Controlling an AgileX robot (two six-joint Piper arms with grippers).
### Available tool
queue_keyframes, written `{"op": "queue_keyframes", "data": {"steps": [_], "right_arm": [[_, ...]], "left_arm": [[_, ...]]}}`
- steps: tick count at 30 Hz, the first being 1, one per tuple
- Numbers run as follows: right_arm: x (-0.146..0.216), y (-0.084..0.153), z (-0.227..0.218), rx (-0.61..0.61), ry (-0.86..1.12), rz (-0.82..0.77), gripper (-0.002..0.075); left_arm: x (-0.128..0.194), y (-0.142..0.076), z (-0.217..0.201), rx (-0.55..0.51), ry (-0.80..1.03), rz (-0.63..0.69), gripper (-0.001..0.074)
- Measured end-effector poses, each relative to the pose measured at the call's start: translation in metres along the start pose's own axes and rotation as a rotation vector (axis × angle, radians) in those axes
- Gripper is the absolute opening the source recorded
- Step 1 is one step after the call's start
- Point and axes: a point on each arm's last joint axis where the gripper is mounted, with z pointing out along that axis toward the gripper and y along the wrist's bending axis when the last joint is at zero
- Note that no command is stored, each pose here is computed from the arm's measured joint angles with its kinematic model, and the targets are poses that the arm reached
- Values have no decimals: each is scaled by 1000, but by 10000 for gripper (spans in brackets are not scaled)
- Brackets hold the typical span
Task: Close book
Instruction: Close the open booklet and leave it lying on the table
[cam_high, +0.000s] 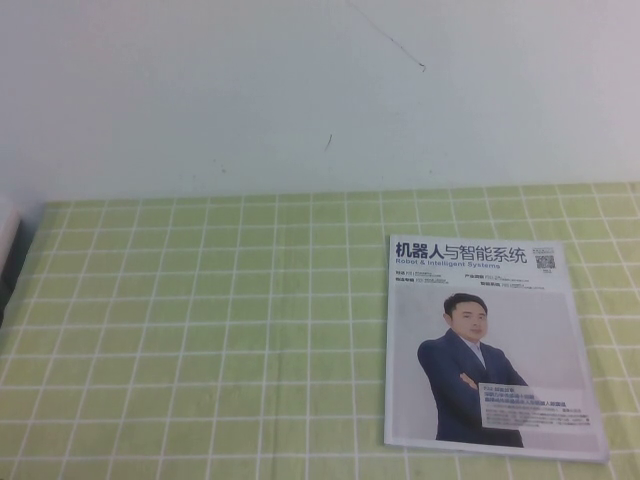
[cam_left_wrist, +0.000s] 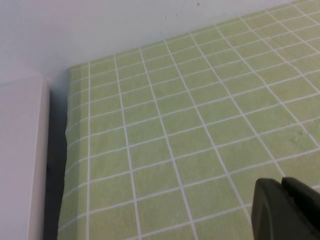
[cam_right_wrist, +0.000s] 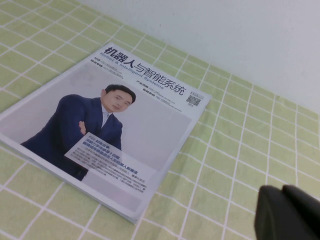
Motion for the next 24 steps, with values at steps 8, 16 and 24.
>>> {"op": "queue_keyframes", "data": {"steps": [8,16,24], "right_arm": [[0,0,0,-1,-1,1,-3],[0,0,0,-1,-1,1,-3],[0,0,0,-1,-1,1,-3]], "left_arm": [[0,0,0,0,-2,-144,-4],[0,0,0,-3,-2,-187,-4],[0,0,0,-5,-2,-193,-4]]}}
